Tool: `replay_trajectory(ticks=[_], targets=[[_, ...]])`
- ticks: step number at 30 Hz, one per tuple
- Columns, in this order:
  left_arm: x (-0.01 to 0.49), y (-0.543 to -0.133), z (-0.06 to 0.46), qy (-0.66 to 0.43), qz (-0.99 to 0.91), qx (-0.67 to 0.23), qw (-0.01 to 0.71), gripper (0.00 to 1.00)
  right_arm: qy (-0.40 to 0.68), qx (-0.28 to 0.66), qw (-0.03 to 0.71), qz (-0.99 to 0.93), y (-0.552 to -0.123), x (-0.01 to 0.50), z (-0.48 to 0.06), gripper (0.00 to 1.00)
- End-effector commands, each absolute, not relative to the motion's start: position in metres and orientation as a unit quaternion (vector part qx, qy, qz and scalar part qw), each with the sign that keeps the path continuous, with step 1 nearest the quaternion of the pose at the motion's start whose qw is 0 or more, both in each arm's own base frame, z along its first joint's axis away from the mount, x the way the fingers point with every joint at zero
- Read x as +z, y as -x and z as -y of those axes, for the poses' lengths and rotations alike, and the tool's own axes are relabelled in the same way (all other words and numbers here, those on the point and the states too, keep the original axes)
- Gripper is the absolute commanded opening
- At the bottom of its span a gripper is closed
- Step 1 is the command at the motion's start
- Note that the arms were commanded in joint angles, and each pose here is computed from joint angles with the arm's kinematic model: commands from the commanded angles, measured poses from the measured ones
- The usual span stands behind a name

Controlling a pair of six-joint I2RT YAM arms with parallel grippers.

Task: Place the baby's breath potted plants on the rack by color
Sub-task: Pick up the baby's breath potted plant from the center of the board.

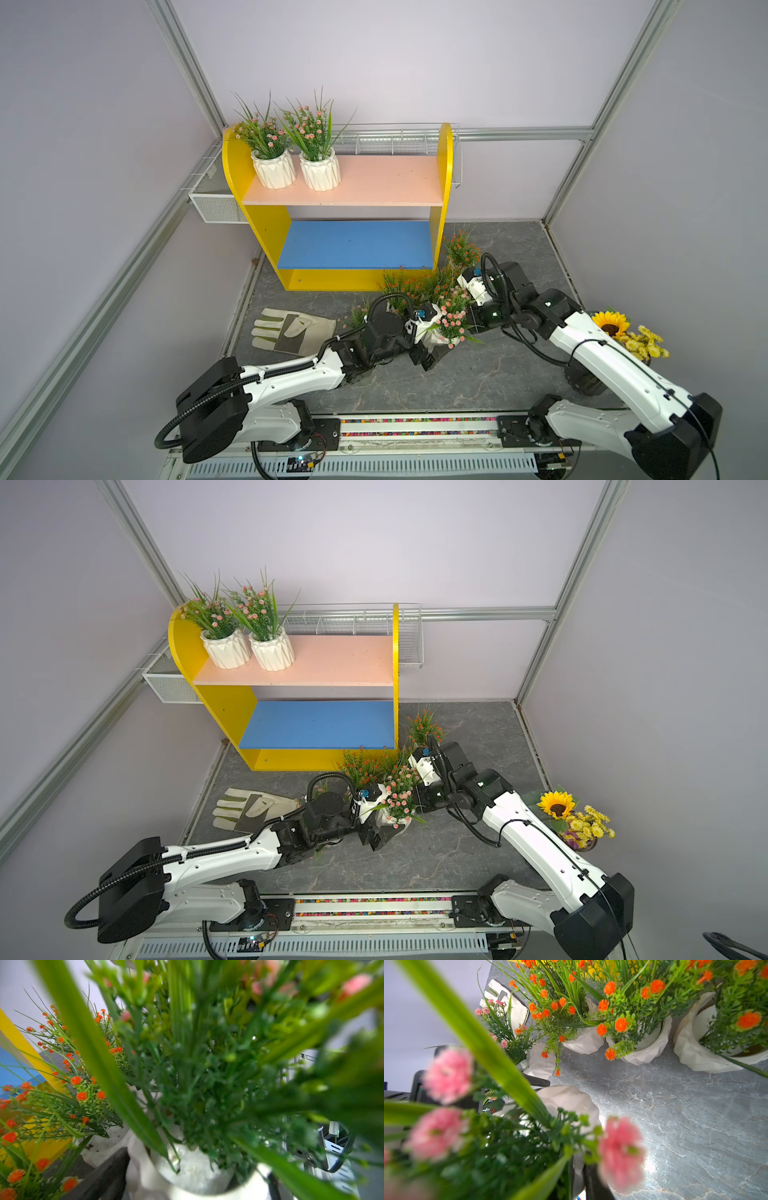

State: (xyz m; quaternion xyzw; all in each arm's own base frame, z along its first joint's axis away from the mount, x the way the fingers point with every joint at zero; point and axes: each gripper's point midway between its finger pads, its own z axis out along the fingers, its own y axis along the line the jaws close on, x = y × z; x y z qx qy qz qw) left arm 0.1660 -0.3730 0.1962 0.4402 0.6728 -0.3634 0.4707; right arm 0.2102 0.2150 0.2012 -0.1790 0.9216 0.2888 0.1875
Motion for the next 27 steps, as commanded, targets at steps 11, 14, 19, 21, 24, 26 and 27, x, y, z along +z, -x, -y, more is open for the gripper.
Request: replay_trajectory(ticks=[11,14,19,21,24,26,27], targets=[[0.218,-0.163,0.398,-0.444,-0.643,-0.404,0.475,1.00,0.202,0.339,0.196,-0.898,-0.206,0.210,-0.239,0.10],[0.218,-0.163,0.400,-0.443,-0.643,-0.408,0.474,1.00,0.203,0.339,0.196,-0.897,-0.206,0.210,-0.240,0.10],[0.217,-0.165,0.403,-0.438,-0.645,-0.411,0.472,1.00,0.206,0.342,0.195,-0.896,-0.204,0.209,-0.243,0.10],[0.216,-0.165,0.404,-0.438,-0.646,-0.412,0.471,1.00,0.207,0.343,0.196,-0.895,-0.204,0.210,-0.244,0.10],[0.214,-0.165,0.405,-0.440,-0.647,-0.410,0.468,1.00,0.206,0.342,0.198,-0.895,-0.204,0.211,-0.244,0.10],[0.212,-0.166,0.405,-0.442,-0.650,-0.407,0.465,0.98,0.206,0.342,0.199,-0.895,-0.204,0.211,-0.243,0.10],[0.212,-0.166,0.405,-0.443,-0.650,-0.406,0.465,0.97,0.206,0.342,0.199,-0.895,-0.204,0.211,-0.243,0.10]])
